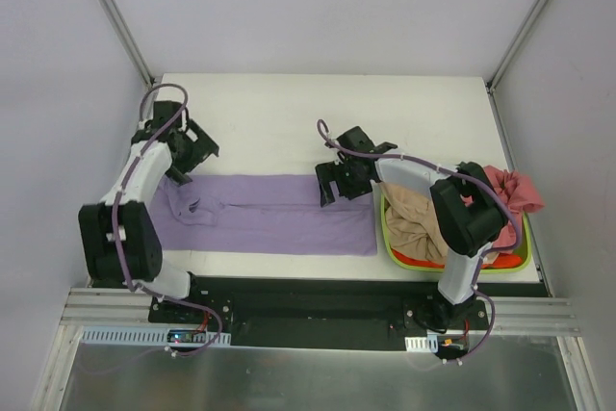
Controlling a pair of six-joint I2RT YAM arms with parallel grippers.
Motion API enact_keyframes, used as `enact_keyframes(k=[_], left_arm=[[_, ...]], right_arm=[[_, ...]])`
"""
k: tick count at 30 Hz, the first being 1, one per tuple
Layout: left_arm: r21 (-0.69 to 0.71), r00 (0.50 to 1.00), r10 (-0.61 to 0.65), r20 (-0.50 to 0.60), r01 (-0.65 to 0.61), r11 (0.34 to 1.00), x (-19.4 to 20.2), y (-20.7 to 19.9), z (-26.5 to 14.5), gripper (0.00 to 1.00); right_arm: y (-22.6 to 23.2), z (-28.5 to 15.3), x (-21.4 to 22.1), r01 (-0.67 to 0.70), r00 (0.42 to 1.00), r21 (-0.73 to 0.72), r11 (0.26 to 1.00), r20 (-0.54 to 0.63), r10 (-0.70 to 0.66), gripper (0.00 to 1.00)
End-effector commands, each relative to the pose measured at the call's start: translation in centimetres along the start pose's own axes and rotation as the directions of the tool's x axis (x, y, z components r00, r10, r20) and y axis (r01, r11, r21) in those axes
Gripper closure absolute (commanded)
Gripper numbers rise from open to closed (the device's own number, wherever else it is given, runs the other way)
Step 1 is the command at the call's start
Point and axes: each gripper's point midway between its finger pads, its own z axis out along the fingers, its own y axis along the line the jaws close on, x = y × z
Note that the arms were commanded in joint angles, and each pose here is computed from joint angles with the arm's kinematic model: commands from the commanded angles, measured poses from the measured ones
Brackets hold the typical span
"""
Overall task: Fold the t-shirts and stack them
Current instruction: Fold the other side of the tshirt into a rectangle
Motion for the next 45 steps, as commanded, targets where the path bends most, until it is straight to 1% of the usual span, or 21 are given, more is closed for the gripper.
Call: enact_keyframes(k=[1, 3, 6, 11, 14, 15, 17, 23, 27, 30, 33, 36, 39, 42, 45], left_arm=[[0.091, 0.984, 0.159, -0.082, -0.151, 0.984, 0.2, -4.6, 2.3, 0.01], [0.078, 0.977, 0.172, -0.127, -0.163, 0.984, 0.7, -4.8, 4.0, 0.01], [0.033, 0.966, 0.174, -0.194, -0.171, 0.985, 2.1, -3.5, 5.9, 0.01], [-0.078, 0.954, 0.190, -0.232, -0.213, 0.974, 3.5, -0.2, 7.7, 0.01], [-0.100, 0.942, 0.198, -0.271, -0.233, 0.967, 4.1, 0.4, 9.1, 0.01], [-0.106, 0.940, 0.195, -0.280, -0.232, 0.967, 4.1, 0.4, 9.5, 0.01], [-0.111, 0.938, 0.194, -0.289, -0.234, 0.966, 3.9, 0.2, 10.2, 0.01], [-0.062, 0.937, 0.216, -0.276, -0.242, 0.968, 1.8, -2.9, 12.3, 0.01], [-0.023, 0.936, 0.235, -0.262, -0.249, 0.968, 0.2, -5.2, 13.4, 0.01], [-0.007, 0.935, 0.261, -0.239, -0.270, 0.963, -1.5, -6.8, 13.1, 0.01], [-0.030, 0.935, 0.268, -0.233, -0.283, 0.959, -2.1, -6.7, 12.1, 0.01], [-0.082, 0.934, 0.264, -0.242, -0.290, 0.953, -1.7, -4.7, 11.4, 0.01], [-0.157, 0.937, 0.228, -0.265, -0.275, 0.948, -1.2, -1.6, 10.6, 0.01], [-0.226, 0.959, 0.172, -0.224, -0.223, 0.948, -2.0, 1.2, 8.7, 0.01], [-0.252, 0.977, 0.140, -0.162, -0.178, 0.951, -3.1, 3.1, 6.3, 0.01]], right_arm=[[-0.4, -2.3, -1.0, 0.005, 0.999, 0.034, 0.999, 0.043, -0.006, 0.04], [-0.2, -2.6, -1.4, 0.003, 0.998, 0.031, 1.000, 0.055, -0.005, 0.04], [0.1, -2.2, -1.7, -0.008, 0.999, 0.015, 1.000, 0.054, 0.007, 0.04], [-0.3, -0.8, -1.8, -0.038, 0.999, 0.027, 0.999, 0.028, 0.037, 0.04], [-1.0, 0.1, -1.4, -0.053, 0.999, 0.043, 0.998, 0.006, 0.053, 0.04], [-1.3, 0.1, -1.4, -0.083, 0.997, 0.054, 0.995, 0.006, 0.083, 0.04], [-2.0, 0.3, -1.4, -0.105, 0.994, 0.067, 0.992, 0.003, 0.105, 0.04], [-4.5, 0.9, -2.5, -0.180, 0.984, 0.090, 0.980, 0.009, 0.180, 0.04], [-5.9, 0.9, -4.5, -0.200, 0.980, 0.100, 0.975, 0.043, 0.197, 0.04], [-6.6, 0.7, -5.8, -0.212, 0.976, 0.102, 0.972, 0.064, 0.206, 0.04], [-7.0, 0.5, -6.2, -0.219, 0.974, 0.105, 0.970, 0.072, 0.213, 0.04], [-7.1, 0.6, -5.9, -0.231, 0.972, 0.103, 0.968, 0.066, 0.225, 0.04], [-7.1, 0.6, -5.4, -0.239, 0.971, 0.105, 0.965, 0.058, 0.233, 0.04], [-7.4, 0.6, -5.0, -0.246, 0.969, 0.117, 0.962, 0.056, 0.241, 0.04], [-7.6, 0.6, -4.7, -0.257, 0.966, 0.124, 0.958, 0.055, 0.252, 0.04]])
